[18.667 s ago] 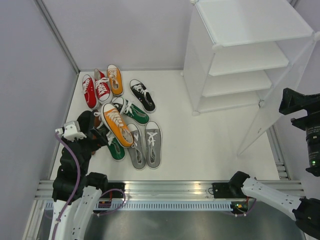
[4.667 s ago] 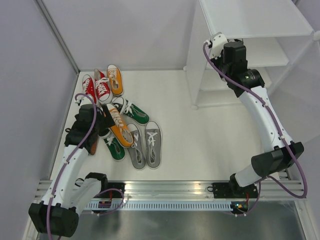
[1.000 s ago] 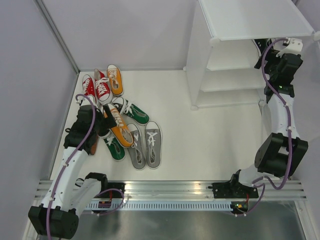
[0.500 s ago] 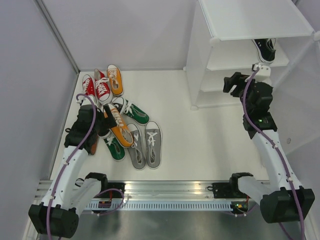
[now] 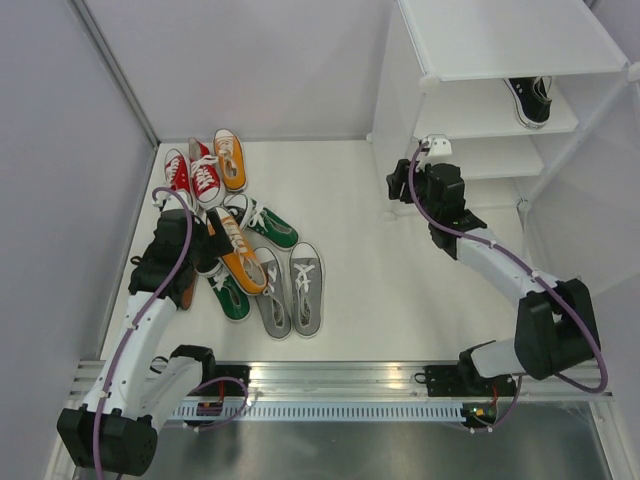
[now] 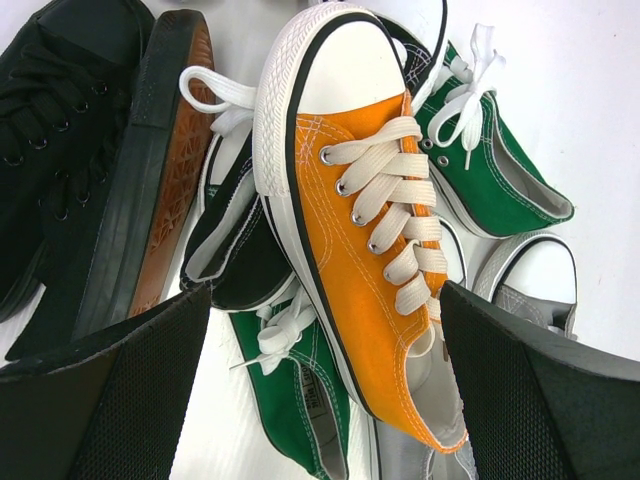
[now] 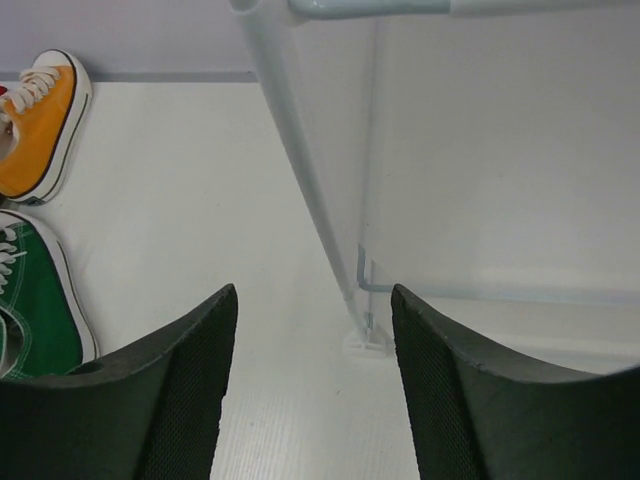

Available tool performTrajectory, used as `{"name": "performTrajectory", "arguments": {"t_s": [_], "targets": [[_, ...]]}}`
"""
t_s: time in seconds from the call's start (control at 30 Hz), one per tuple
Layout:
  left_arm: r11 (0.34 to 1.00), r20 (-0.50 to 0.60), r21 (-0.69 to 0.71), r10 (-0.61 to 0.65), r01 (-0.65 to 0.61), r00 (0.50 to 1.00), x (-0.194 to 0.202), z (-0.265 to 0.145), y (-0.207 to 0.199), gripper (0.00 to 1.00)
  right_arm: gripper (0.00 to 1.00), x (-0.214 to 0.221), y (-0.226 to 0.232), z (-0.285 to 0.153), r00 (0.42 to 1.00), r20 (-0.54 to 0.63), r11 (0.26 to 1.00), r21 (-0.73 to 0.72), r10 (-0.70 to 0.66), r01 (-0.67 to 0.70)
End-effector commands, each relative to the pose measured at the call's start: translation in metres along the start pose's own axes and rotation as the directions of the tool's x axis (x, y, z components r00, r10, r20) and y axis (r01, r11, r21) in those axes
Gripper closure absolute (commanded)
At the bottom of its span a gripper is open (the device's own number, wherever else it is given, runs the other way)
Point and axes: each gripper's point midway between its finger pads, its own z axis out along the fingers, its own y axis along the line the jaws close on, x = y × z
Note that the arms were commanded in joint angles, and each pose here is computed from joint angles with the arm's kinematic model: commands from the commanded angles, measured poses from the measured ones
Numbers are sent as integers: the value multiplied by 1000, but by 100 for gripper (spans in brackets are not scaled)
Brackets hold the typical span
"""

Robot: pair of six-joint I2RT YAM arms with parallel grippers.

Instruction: Place and organize the shoes in the shoe cabinet

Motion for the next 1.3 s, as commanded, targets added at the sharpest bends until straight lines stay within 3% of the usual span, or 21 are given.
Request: {"name": "performTrajectory", "arguments": {"t_s": [0.0, 0.13, 0.17, 0.23, 0.27, 0.6, 0.7, 0.73, 0.83, 0.93, 1.03, 1.27], "targets": [[1000, 46, -18, 20, -19, 999, -10, 0, 4, 2, 34, -54, 7, 17, 985, 174, 1000, 3, -14, 14], [1000, 45, -22, 20, -19, 999, -10, 0, 5, 2, 59, -54, 11, 40, 985, 172, 999, -9, -29, 31], [1000, 46, -23, 22, -21, 999, -9, 0, 5, 2, 74, -62, 14, 43, 982, 188, 999, -17, -29, 33], [999, 48, -25, 22, -20, 999, -11, 0, 6, 2, 94, -60, 20, 52, 983, 181, 999, -25, -38, 43], [999, 46, -27, 22, -21, 999, -10, 0, 6, 2, 99, -69, 25, 54, 980, 197, 998, -36, -36, 44], [999, 44, -31, 26, -25, 999, -9, 1, 7, 2, 99, -64, 42, 84, 983, 180, 999, -30, -29, 35], [999, 44, -27, 24, -23, 999, -9, 1, 6, 2, 74, -51, 37, 75, 987, 156, 999, -15, -32, 35], [999, 42, -26, 24, -23, 999, -9, 1, 6, 2, 58, -48, 34, 67, 988, 150, 999, -6, -34, 35], [999, 45, -24, 24, -23, 999, -10, 1, 5, 2, 39, -55, 31, 44, 989, 139, 999, 11, -47, 45], [1000, 41, -22, 23, -22, 999, -9, 1, 5, 2, 28, -62, 21, 16, 991, 120, 997, 54, -57, 51], [1000, 39, -22, 23, -22, 999, -8, 1, 5, 2, 24, -78, 6, -19, 992, 101, 989, 132, -82, 68], [1000, 38, -20, 23, -22, 999, -8, 1, 5, 2, 23, -97, -62, -70, 997, 59, 944, 330, -43, 21]]}}
